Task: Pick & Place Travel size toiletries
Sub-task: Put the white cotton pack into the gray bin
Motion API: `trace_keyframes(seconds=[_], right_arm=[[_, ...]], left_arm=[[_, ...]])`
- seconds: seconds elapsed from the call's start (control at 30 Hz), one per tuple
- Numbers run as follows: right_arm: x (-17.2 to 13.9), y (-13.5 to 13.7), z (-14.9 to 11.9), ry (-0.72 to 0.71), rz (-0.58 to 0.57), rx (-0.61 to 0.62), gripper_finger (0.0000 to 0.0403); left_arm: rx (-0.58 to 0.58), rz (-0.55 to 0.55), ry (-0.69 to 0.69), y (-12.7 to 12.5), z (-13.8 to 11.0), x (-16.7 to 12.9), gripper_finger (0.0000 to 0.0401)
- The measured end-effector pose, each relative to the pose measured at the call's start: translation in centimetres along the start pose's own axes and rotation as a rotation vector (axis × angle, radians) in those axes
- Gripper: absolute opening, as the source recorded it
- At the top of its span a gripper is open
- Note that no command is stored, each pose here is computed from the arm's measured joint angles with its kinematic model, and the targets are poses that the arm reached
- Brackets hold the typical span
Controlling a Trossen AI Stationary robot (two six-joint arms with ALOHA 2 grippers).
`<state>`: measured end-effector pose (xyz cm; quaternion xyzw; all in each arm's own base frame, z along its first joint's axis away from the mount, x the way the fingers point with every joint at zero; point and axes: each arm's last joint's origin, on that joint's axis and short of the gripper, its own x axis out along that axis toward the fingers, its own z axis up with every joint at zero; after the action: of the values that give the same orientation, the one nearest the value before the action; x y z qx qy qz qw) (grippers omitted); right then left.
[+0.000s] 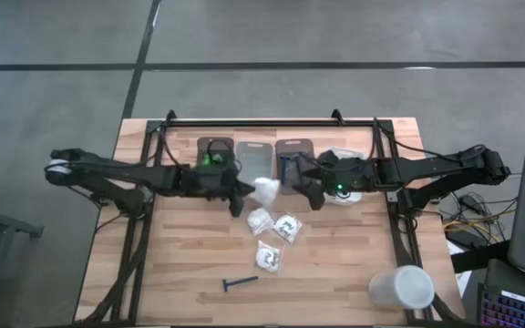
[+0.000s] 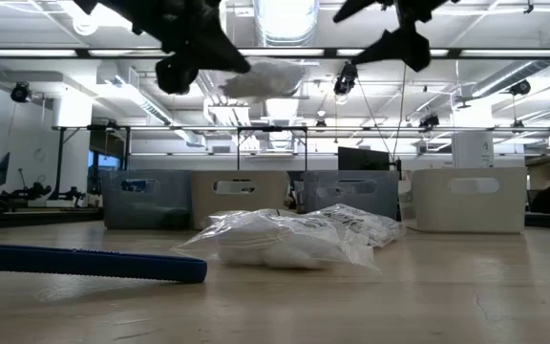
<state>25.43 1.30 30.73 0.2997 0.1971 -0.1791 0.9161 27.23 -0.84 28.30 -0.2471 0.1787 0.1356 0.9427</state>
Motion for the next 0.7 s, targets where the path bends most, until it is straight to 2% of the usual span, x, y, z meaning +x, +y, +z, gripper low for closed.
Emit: trace_keyframes(seconds=[0.23, 0.5, 0.7], right_arm=[[-0.2, 0.3, 0.6, -0.037, -0.013, 0.008, 0.0334], [0.6, 0.2, 0.2, -0.026, -0.022, 0.021, 0.0363], [1.6, 0.1, 0.3, -0.034, -0.024, 0.049, 0.0359]], left_arm=[[-0.087, 0.012, -0.087, 0.9, 1.4, 0.2, 0.0004], [-0.108, -0.135, -0.180, 0.6, 3.0, 0.0, 0.0003], [-0.097, -0.136, -0.174, 1.2, 3.3, 0.1, 0.0002]])
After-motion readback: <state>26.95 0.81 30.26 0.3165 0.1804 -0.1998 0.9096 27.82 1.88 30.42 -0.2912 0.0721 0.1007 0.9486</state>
